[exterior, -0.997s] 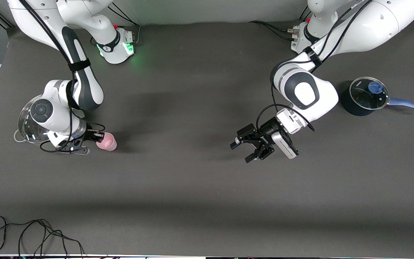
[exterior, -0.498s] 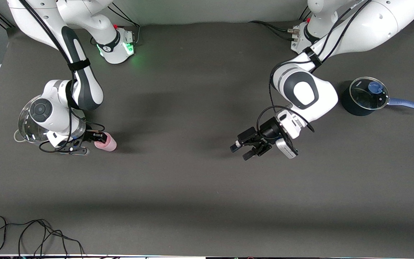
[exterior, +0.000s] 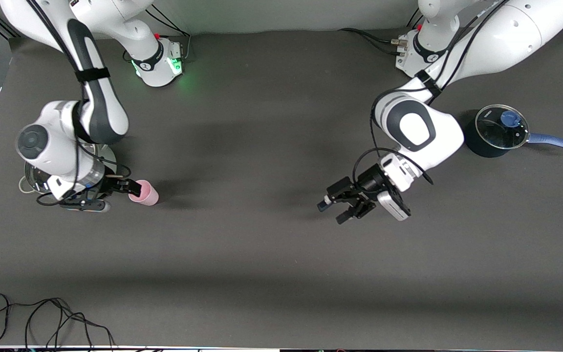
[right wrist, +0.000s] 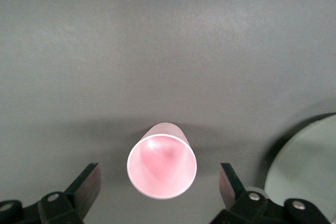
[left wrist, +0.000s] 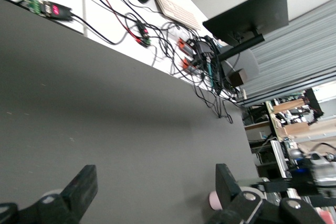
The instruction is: Transfer pink cup from left to right arm
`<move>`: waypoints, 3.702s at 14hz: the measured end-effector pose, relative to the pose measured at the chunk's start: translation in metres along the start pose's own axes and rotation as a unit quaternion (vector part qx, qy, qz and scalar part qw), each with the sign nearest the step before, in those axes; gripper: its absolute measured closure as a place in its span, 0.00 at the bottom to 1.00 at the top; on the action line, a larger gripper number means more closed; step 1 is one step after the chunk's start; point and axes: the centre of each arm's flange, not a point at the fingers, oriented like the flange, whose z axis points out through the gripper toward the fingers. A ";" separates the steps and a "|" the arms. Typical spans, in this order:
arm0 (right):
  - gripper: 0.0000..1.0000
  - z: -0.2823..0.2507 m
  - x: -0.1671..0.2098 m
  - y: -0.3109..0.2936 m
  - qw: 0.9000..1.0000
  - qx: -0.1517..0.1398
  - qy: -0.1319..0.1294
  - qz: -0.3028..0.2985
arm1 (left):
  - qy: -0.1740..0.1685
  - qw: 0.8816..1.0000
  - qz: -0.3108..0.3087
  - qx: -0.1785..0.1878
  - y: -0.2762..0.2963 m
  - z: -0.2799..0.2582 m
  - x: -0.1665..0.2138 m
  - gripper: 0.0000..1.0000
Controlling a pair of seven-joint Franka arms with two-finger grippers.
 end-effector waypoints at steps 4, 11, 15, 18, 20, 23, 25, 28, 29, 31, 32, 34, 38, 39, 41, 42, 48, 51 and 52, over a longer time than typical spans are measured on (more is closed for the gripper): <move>0.00 -0.080 0.008 0.013 1.000 0.001 -0.011 -0.012 | 0.024 0.999 -0.008 0.041 -0.040 -0.016 0.019 0.00; 0.00 -0.214 -0.007 0.039 0.998 -0.012 -0.063 -0.018 | 0.126 0.973 -0.051 0.185 -0.131 -0.118 0.071 0.00; 0.00 -0.258 -0.021 0.052 0.998 -0.002 -0.056 -0.015 | 0.148 0.968 -0.061 0.194 -0.146 -0.148 0.087 0.00; 0.00 -0.262 -0.025 0.059 0.998 -0.007 -0.058 -0.013 | 0.152 0.967 -0.065 0.196 -0.152 -0.154 0.090 0.00; 0.00 -0.261 -0.025 0.059 0.998 -0.007 -0.059 -0.014 | 0.151 0.968 -0.064 0.193 -0.151 -0.153 0.090 0.00; 0.00 -0.261 -0.025 0.059 0.998 -0.008 -0.059 -0.014 | 0.138 0.975 -0.061 0.164 -0.145 -0.146 0.090 0.00; 0.00 -0.261 -0.025 0.058 0.998 -0.008 -0.059 -0.014 | 0.132 0.979 -0.055 0.143 -0.140 -0.146 0.095 0.00; 0.00 -0.261 -0.025 0.057 0.998 -0.008 -0.059 -0.015 | 0.119 0.988 -0.055 0.082 -0.132 -0.160 0.113 0.00; 0.00 -0.261 -0.025 0.058 0.998 -0.008 -0.060 -0.014 | 0.115 0.989 -0.061 0.065 -0.130 -0.166 0.118 0.00; 0.00 -0.261 -0.025 0.063 0.998 -0.008 -0.059 -0.010 | 0.094 0.993 -0.067 0.038 -0.128 -0.178 0.129 0.00; 0.00 -0.262 -0.025 0.066 0.998 -0.009 -0.059 -0.007 | 0.068 0.995 -0.070 0.033 -0.127 -0.185 0.135 0.00; 0.00 -0.263 -0.026 0.067 0.998 -0.011 -0.058 -0.007 | -0.011 0.995 -0.084 0.052 -0.121 -0.202 0.148 0.00; 0.00 -0.265 -0.027 0.058 0.998 -0.018 -0.056 -0.011 | -0.173 0.965 -0.047 0.193 -0.092 -0.231 0.153 0.00; 0.00 -0.266 -0.028 0.057 0.998 -0.019 -0.056 -0.012 | -0.217 0.945 -0.021 0.242 -0.086 -0.238 0.148 0.00; 0.00 -0.266 -0.028 0.056 0.998 -0.022 -0.056 -0.012 | -0.284 0.898 0.020 0.334 -0.073 -0.255 0.143 0.00; 0.00 -0.266 -0.028 0.055 0.998 -0.023 -0.056 -0.012 | -0.305 0.880 0.032 0.364 -0.067 -0.263 0.143 0.00; 0.00 -0.266 -0.028 0.045 0.998 -0.024 -0.055 -0.020 | -0.341 0.829 0.074 0.437 -0.024 -0.276 0.137 0.00; 0.00 -0.267 -0.024 0.030 0.998 -0.022 -0.039 -0.034 | -0.336 0.823 0.086 0.449 0.003 -0.283 0.135 0.00; 0.00 -0.268 -0.023 0.024 0.999 -0.016 -0.032 -0.039 | -0.339 0.821 0.088 0.451 0.014 -0.285 0.135 0.00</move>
